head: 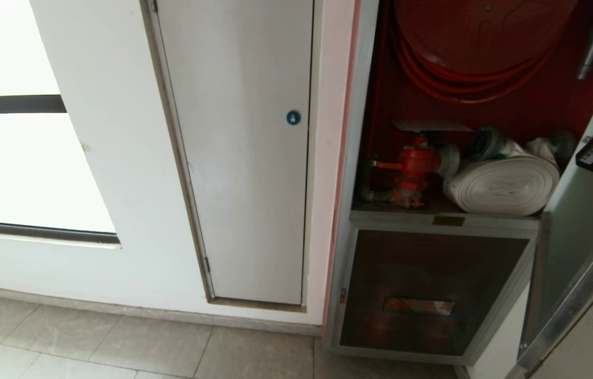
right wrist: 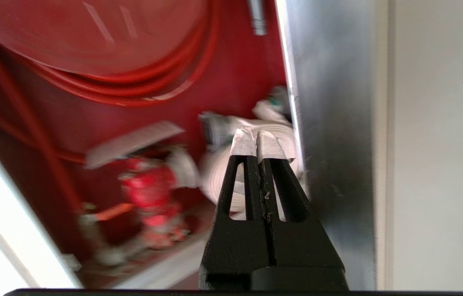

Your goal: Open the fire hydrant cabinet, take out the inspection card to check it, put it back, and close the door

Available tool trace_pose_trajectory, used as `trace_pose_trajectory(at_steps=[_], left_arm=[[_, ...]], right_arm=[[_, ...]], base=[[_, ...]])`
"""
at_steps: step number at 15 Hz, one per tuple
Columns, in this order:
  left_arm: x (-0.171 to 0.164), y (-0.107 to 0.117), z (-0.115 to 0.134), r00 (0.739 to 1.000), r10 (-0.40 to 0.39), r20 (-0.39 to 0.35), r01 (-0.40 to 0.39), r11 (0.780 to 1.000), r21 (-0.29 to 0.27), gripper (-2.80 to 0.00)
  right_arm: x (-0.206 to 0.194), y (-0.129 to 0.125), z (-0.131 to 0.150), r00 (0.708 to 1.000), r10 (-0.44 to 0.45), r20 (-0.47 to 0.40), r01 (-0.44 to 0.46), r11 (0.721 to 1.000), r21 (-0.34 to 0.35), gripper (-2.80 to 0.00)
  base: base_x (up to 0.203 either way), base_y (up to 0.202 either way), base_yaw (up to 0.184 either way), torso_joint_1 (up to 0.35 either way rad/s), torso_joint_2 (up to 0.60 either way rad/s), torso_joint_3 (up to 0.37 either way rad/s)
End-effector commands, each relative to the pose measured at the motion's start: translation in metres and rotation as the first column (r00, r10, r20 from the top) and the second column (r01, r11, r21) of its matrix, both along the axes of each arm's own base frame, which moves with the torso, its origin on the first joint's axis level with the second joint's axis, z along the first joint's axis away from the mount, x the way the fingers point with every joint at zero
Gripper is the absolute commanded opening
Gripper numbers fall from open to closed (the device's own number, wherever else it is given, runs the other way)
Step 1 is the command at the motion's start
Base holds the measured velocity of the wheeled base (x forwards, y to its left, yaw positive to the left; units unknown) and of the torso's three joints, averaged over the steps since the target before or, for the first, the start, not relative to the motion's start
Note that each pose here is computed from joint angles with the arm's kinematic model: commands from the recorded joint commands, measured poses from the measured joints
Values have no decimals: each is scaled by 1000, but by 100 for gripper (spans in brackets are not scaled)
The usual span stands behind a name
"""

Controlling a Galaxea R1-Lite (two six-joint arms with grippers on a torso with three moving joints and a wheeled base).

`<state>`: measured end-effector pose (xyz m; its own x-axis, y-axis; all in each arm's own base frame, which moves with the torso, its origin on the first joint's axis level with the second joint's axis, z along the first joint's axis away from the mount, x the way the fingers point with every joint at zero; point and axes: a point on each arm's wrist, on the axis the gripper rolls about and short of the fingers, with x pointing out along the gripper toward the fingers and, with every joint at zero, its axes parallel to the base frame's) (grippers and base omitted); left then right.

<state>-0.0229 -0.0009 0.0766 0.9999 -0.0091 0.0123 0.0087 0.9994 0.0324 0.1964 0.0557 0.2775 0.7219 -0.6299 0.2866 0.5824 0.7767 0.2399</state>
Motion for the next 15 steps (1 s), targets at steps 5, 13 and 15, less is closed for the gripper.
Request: trace_pose_trajectory(at_steps=[5,13,15], left_arm=[[1,0,-2,1000,1,-6,-1,1000,0,-280],[1,0,-2,1000,0,-8,0,1000,0,-280],[1,0,-2,1000,1,-6,-1,1000,0,-280]], right_arm=[[-21,-22,8,998,-63,1,63,998,-8,-280],[-31,-56,2,980,-197,-13,196,980,-46,-280],[-35,-61,3,976,-220,-2,220,975,-45,-280]], base=[[0,0,0,0,0,0],[0,0,0,0,0,0],[0,0,0,0,0,0]])
